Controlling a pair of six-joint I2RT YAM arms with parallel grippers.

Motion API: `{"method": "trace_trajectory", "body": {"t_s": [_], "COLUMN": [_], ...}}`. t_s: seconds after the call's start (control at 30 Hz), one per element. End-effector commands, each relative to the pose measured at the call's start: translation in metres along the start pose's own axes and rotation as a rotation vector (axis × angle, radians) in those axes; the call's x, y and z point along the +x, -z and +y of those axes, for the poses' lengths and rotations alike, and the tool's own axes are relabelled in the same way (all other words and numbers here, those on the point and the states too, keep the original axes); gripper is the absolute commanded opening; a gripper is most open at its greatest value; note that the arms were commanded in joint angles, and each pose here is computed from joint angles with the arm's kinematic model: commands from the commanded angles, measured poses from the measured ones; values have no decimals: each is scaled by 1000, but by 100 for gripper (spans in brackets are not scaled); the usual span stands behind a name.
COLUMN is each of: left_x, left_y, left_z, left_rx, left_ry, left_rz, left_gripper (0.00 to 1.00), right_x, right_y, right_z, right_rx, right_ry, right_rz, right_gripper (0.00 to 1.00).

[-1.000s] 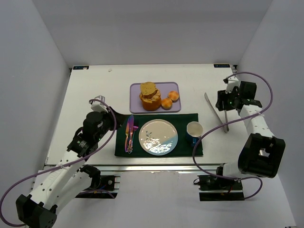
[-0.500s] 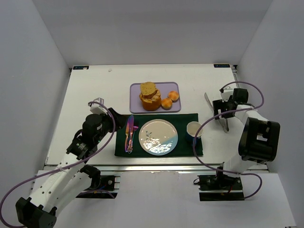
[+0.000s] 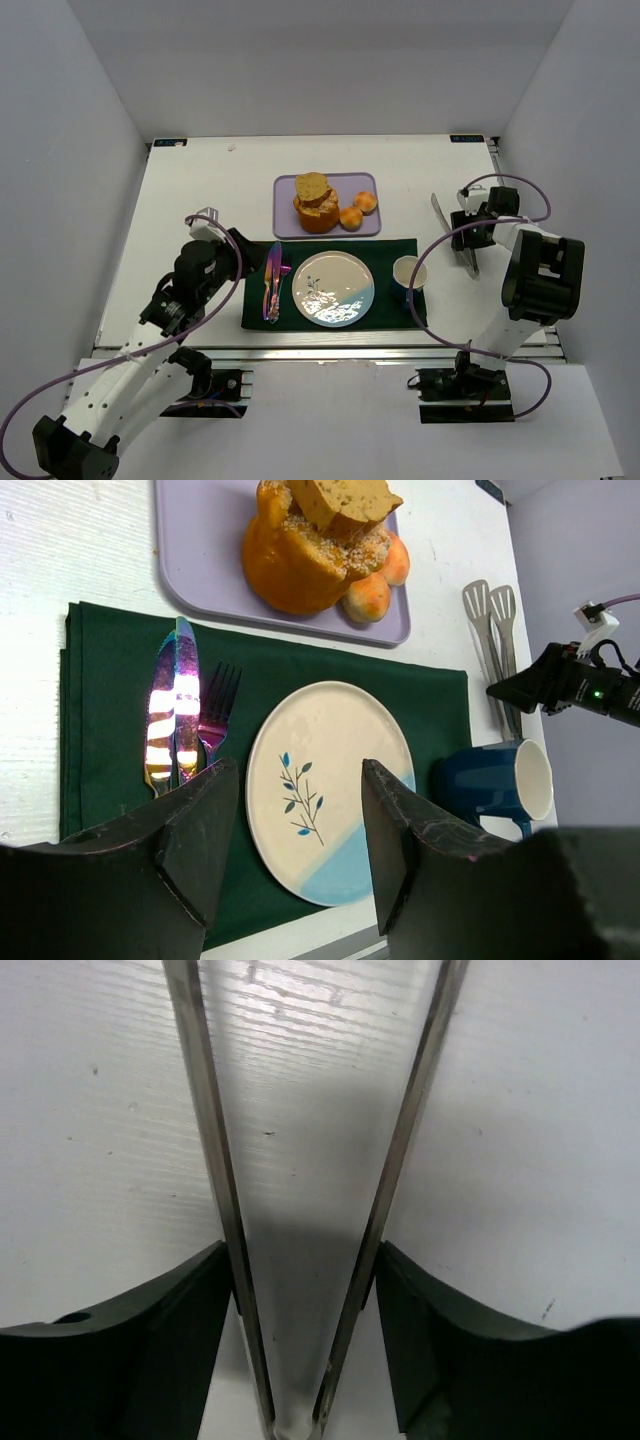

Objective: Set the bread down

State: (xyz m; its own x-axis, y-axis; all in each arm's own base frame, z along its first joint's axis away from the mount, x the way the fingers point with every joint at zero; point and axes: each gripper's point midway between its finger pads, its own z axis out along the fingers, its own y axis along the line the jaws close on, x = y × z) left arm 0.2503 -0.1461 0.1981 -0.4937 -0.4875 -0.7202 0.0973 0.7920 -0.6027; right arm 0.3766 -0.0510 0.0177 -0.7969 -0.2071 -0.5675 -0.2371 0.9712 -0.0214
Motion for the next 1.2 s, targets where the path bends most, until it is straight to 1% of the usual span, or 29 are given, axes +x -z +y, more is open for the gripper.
{"method": "trace_trajectory", "body": {"t_s": [0.0, 0.03, 0.13, 0.17, 0.23, 0.27, 0.4, 0.47, 0.5, 0.53, 0.7, 0.97, 1.17], "left_x": [-7, -7, -7, -7, -6, -7, -7, -8, -8, -7, -7, -7, -7], "left_y": [0, 0, -1, -1, -1, -1, -1, -2, -2, -3, -5, -4, -1], "left_z": [-4, -4, -4, -4, -4, -4, -5, -6, -6, -6, -8, -7, -5], "left_rx": [-5, -3, -2, 0, 2, 2, 2, 7, 8, 8, 16, 10, 5], "left_ry": [-4, -4, -3, -1, -1, -2, -5, -7, -8, -8, -10, -10, -5], "left_rz": [-11, -11, -13, -15, -12, -14, -14, -15, -14, -10, -9, -12, -15], "left_gripper": [62, 62, 62, 62, 62, 62, 62, 62, 62, 62, 62, 62, 62], "right_x": [2, 3, 0, -3, -13, -28, -75, -90, -109, -123, -151, -166, -165], "right_y": [-5, -4, 0, 2, 11, 17, 47, 59, 69, 79, 99, 110, 102], "right_z": [-1, -1, -1, 1, 2, 3, 11, 21, 25, 35, 72, 135, 150], "right_rx": [-32, -37, -51, -62, -78, -95, -143, -198, -207, -237, -317, -436, -450], "right_ry": [-4, -9, -5, -4, -3, 1, 8, 2, 27, 46, 119, 225, 289], "right_rz": [4, 7, -6, -16, -36, -72, -184, -216, -252, -277, -331, -346, -322], "right_gripper": [59, 50, 34, 26, 21, 18, 19, 23, 26, 30, 40, 45, 45]}}
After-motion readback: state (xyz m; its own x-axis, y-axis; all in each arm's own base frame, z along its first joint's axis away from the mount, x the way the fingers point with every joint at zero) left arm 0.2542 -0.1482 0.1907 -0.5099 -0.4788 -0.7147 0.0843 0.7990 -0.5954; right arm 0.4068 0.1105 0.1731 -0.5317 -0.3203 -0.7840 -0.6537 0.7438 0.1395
